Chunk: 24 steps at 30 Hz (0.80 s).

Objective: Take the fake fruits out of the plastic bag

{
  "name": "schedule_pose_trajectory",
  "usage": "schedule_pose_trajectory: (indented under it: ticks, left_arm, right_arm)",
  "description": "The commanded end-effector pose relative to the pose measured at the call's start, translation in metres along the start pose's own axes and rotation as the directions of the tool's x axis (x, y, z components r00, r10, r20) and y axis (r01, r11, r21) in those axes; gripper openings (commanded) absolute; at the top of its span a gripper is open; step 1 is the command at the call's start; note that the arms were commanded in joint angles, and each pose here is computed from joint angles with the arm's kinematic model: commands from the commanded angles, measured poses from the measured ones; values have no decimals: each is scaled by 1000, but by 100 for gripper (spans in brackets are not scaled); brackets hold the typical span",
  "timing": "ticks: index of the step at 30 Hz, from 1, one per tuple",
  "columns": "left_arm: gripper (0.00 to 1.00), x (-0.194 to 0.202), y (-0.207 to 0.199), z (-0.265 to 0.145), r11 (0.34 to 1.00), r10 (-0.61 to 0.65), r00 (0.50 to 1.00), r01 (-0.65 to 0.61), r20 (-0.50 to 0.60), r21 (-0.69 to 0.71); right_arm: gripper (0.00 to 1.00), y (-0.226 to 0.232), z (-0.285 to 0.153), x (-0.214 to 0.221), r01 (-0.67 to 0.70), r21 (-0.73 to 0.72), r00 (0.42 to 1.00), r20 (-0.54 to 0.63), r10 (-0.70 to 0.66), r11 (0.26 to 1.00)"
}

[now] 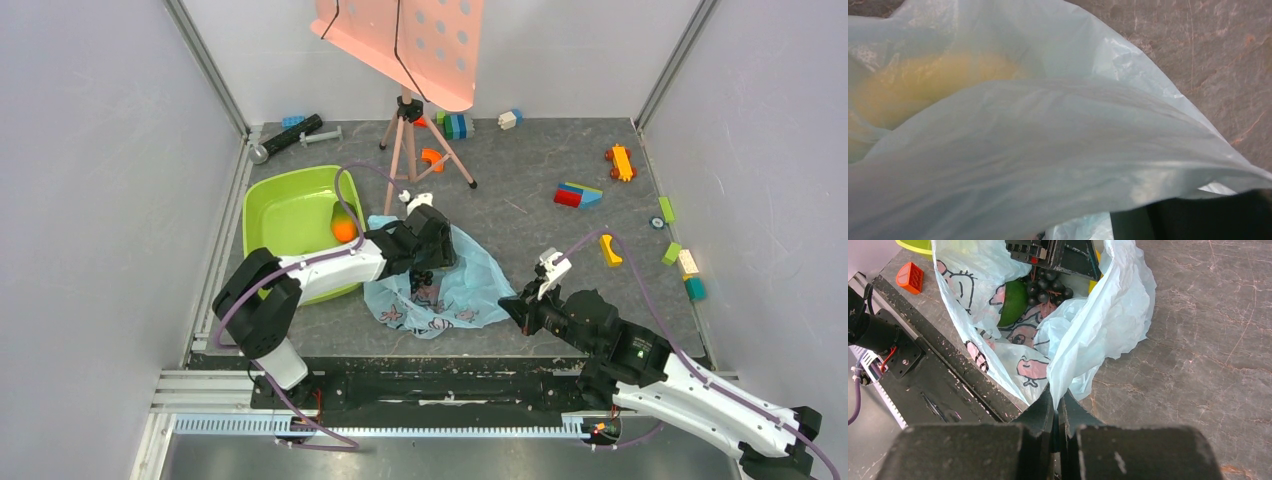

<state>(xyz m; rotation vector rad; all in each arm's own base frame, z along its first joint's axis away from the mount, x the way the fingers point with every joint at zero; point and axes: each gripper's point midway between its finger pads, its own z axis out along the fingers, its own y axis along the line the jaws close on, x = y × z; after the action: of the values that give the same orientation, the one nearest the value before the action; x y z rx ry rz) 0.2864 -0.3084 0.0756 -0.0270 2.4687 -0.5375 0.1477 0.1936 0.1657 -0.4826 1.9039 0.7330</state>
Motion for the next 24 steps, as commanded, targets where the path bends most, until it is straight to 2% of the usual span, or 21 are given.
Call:
schedule_pose_trajectory:
  ticks: [1, 6, 12, 17, 24]
  left_arm:
    - [72, -17, 1, 7, 995, -84, 992, 89, 94, -45]
    - [76, -29, 11, 17, 985, -85, 986, 104, 142, -137]
    - [77, -32, 17, 30, 975, -82, 984, 112, 158, -193]
    - [83, -40, 27, 34, 960, -63, 979, 113, 193, -257]
    - [86, -43, 45, 41, 936, -18, 983, 81, 185, -342]
  right_arm:
    - [0, -1, 1, -5, 3, 5, 1000, 25, -3, 1000]
    - [0, -2, -1, -7, 4, 11, 1000, 30, -4, 1000]
    - [0, -3, -2, -6, 4, 15, 1000, 31, -4, 1000]
    - [0, -4, -3, -6, 6, 18, 1000, 27, -7, 1000]
    - [0, -3, -2, -7, 12, 21, 1000, 19, -13, 1000]
